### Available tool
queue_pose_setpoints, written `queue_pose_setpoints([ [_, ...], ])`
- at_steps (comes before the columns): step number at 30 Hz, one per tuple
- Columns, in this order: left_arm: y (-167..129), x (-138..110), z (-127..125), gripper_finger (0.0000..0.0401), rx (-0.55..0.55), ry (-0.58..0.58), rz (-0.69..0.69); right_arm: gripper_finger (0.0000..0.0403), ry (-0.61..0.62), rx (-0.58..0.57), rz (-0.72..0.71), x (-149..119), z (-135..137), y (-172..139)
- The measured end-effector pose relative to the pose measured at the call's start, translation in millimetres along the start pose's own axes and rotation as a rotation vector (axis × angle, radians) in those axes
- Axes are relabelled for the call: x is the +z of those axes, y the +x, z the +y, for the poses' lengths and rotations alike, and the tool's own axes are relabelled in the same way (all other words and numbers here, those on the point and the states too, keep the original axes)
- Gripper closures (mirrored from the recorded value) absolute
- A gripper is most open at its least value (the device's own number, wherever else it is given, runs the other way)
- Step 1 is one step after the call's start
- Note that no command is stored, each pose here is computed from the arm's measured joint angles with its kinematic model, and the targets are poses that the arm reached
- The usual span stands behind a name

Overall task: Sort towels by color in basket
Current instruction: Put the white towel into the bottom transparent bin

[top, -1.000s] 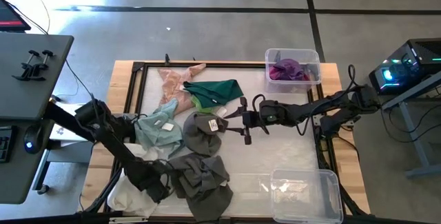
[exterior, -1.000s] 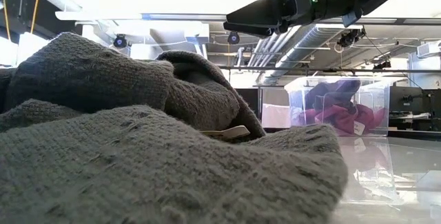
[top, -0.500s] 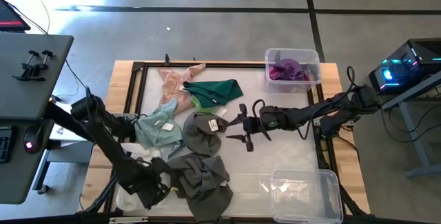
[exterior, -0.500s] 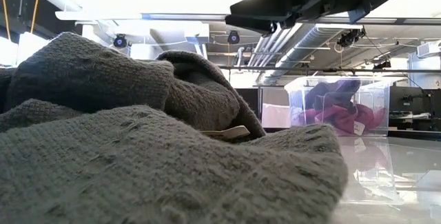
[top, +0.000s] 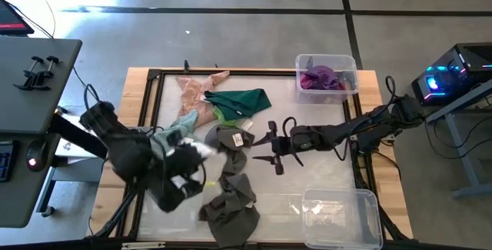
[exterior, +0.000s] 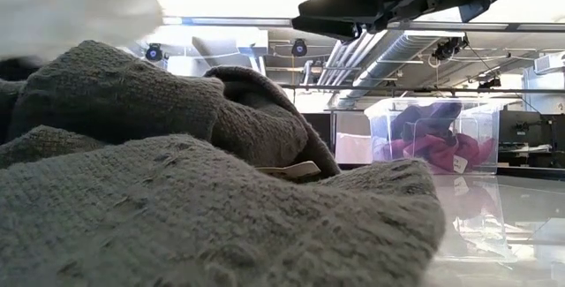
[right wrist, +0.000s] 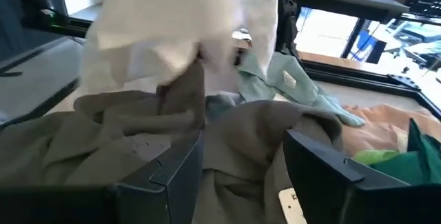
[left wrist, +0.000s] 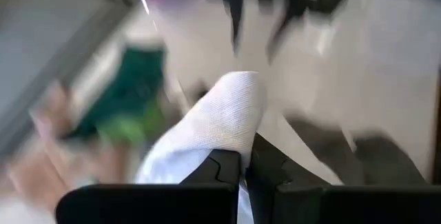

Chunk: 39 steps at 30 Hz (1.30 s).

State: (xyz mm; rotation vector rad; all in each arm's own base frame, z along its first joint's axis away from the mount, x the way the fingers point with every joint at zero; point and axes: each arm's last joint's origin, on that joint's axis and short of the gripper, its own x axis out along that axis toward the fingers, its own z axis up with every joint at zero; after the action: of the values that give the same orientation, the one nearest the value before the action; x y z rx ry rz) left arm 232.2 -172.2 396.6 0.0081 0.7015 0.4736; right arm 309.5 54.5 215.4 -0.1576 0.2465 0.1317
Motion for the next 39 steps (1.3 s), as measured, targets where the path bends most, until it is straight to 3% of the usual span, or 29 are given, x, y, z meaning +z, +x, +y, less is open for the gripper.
queue_pose_setpoints([
  [5, 6, 36, 22, 0.0401, 0.08, 0.201, -0.088, 0.0206, 0.022, -0.033, 0.05, -4, 6, -1],
  [9, 25, 44, 32, 0.0401, 0.22, 0.196, -0.127, 0.0206, 0.042, -0.09, 0.179, -15, 17, -3],
  [13, 48, 19, 30, 0.0401, 0.283, 0.208, -0.054, 0.0206, 0.069, -0.142, 0.285, -24, 29, -8],
  [17, 66, -25, 28, 0.0401, 0.336, 0.06, -0.074, 0.0206, 0.056, -0.148, 0.302, -26, 35, -10],
  [20, 85, -61, 21, 0.0401, 0.298, -0.047, -0.064, 0.0206, 0.06, -0.151, 0.297, -25, 34, -9],
  [27, 112, -113, 2, 0.0401, 0.07, -0.066, 0.068, 0.0206, 0.133, -0.199, 0.293, -28, 18, -5],
  [33, 119, -111, -8, 0.0397, -0.028, -0.032, 0.017, 0.0206, 0.129, -0.175, 0.157, -34, 4, 18],
  [39, 120, -108, -10, 0.0358, -0.055, 0.02, 0.004, 0.0196, 0.033, -0.118, 0.083, -35, 1, 55],
])
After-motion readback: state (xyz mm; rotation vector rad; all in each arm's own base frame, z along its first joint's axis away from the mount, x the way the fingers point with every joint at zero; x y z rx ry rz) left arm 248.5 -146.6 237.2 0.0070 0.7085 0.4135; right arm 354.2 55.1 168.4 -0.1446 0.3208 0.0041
